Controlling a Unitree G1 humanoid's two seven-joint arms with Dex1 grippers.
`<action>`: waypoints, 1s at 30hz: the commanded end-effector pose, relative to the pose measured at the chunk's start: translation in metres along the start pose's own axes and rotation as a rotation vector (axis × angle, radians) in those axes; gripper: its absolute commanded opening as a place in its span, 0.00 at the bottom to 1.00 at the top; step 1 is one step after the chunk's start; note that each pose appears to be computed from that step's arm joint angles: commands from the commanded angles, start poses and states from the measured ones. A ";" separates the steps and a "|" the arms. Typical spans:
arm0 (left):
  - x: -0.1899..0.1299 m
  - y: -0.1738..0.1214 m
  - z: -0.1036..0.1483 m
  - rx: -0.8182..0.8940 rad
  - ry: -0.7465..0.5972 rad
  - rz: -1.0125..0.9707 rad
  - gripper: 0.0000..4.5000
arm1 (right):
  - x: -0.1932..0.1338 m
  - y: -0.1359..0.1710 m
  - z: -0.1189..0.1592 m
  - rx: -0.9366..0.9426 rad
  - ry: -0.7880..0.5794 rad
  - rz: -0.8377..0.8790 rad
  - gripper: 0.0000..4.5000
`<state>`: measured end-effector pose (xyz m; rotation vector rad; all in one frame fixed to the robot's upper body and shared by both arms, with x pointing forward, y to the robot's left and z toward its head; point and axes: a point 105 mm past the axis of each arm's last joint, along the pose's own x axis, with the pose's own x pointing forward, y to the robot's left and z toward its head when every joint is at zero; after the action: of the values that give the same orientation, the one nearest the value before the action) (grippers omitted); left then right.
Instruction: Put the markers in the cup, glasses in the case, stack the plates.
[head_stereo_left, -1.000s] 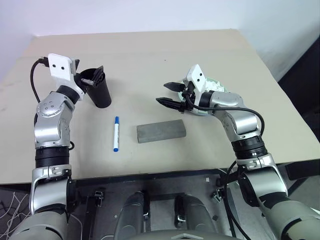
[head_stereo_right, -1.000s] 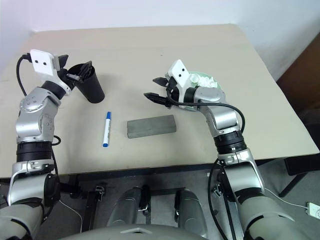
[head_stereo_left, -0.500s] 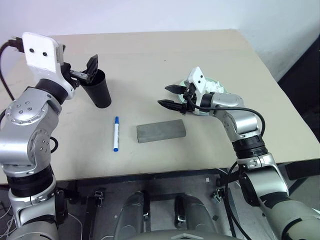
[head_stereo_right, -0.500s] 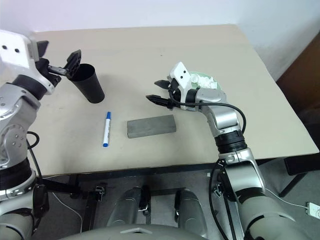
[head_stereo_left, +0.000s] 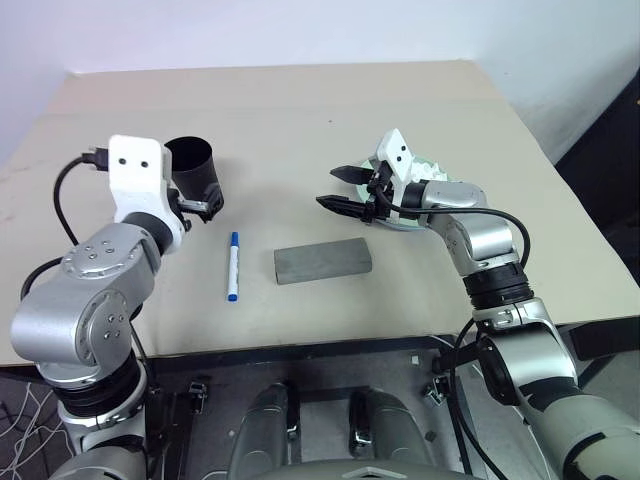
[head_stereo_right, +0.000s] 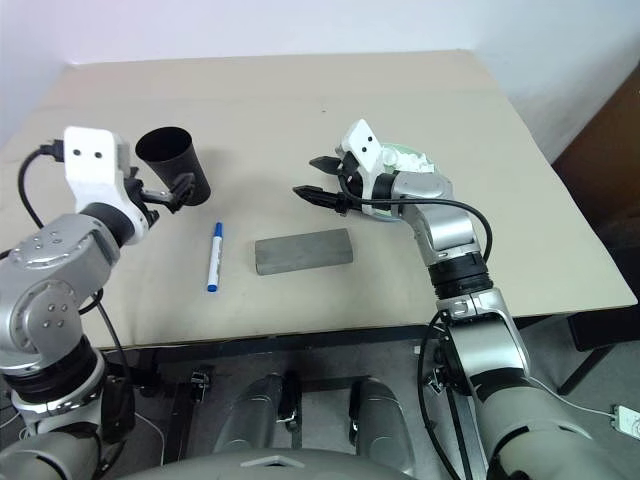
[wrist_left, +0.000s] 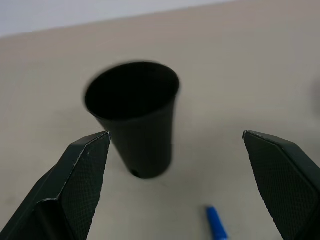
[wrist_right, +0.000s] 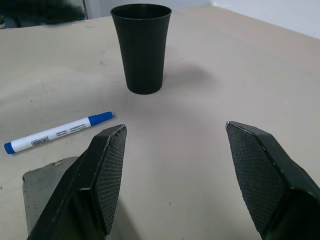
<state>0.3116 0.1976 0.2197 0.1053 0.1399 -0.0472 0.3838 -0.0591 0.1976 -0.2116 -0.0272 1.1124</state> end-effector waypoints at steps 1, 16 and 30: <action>-0.008 -0.008 -0.006 0.025 0.021 -0.018 0.99 | -0.004 -0.005 0.020 -0.060 -0.042 -0.017 0.74; 0.013 -0.024 -0.085 -0.028 0.334 0.002 0.99 | -0.007 -0.009 0.019 -0.066 -0.026 -0.046 0.74; 0.015 -0.024 -0.110 -0.001 0.514 0.024 0.79 | -0.008 -0.011 0.017 -0.063 -0.017 -0.069 0.74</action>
<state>0.3117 0.1698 0.1143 0.0978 0.6083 -0.0718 0.3895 -0.0680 0.1974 -0.2341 -0.0153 1.0510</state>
